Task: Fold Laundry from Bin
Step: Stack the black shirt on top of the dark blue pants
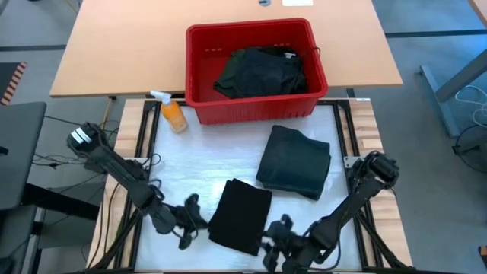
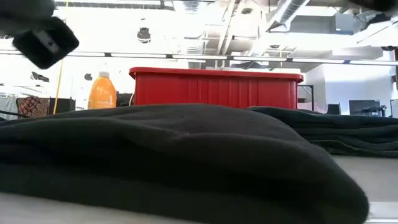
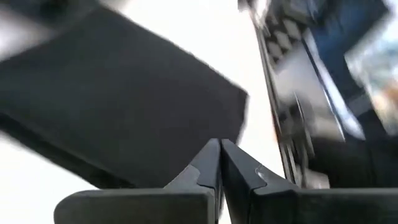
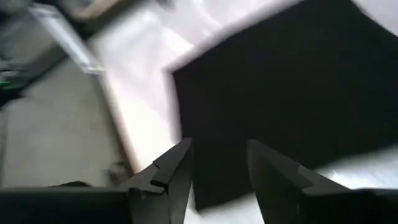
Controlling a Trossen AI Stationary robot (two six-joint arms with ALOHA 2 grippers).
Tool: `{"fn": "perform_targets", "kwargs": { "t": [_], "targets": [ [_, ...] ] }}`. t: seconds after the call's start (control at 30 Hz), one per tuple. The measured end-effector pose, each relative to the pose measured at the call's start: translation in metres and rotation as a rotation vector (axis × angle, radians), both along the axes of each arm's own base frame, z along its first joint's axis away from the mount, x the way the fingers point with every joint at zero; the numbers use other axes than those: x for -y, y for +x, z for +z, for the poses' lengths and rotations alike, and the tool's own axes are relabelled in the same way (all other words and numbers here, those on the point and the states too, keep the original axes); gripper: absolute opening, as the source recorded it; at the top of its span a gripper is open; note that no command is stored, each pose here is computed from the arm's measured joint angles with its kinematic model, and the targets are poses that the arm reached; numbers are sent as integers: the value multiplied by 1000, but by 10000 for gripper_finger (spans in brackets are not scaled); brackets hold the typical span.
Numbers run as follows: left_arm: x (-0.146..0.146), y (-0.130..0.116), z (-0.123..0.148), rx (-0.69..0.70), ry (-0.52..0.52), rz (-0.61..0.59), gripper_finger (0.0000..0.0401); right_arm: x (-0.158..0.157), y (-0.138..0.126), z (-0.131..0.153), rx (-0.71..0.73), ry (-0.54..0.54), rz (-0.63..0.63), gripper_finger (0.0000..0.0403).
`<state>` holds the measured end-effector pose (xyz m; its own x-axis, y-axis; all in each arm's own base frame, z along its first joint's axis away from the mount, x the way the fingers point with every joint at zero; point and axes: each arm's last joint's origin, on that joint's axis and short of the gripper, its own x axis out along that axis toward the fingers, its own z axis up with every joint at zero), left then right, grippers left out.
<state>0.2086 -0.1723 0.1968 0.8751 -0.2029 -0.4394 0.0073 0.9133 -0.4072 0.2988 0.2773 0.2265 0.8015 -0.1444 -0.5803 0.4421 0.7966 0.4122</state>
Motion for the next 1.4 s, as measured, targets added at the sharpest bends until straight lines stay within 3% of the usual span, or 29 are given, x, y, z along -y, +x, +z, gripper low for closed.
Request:
{"fn": "perform_targets", "kwargs": {
  "t": [0.17, 0.43, 0.53, 0.73, 0.83, 0.9, 1.07, 1.4],
  "targets": [
    [-18, -4, 23, 34, -134, 115, 30, 13, -23, 0, -119, 28, -146, 216],
    [-48, 6, 13, -181, -295, 190, 153, 26, -39, -28, -169, 78, -279, 266],
    [-55, 10, 7, -216, -321, 184, 199, 35, -41, -49, -122, 154, -283, 267],
    [-72, 5, -18, -243, -372, 266, 263, 50, -50, -82, 136, 387, -295, 267],
    [-78, 3, -31, -155, -488, 269, 276, 59, -49, -90, 229, 475, -296, 267],
    [-83, -2, -40, -123, -517, 278, 278, 64, -49, -94, 237, 473, -297, 267],
    [-90, -7, -51, -165, -489, 364, 279, 73, -48, -100, 222, 488, -349, 267],
    [-84, 6, -74, -196, -509, 356, 279, 88, -40, -103, 203, 482, -411, 267]
  ]
}}
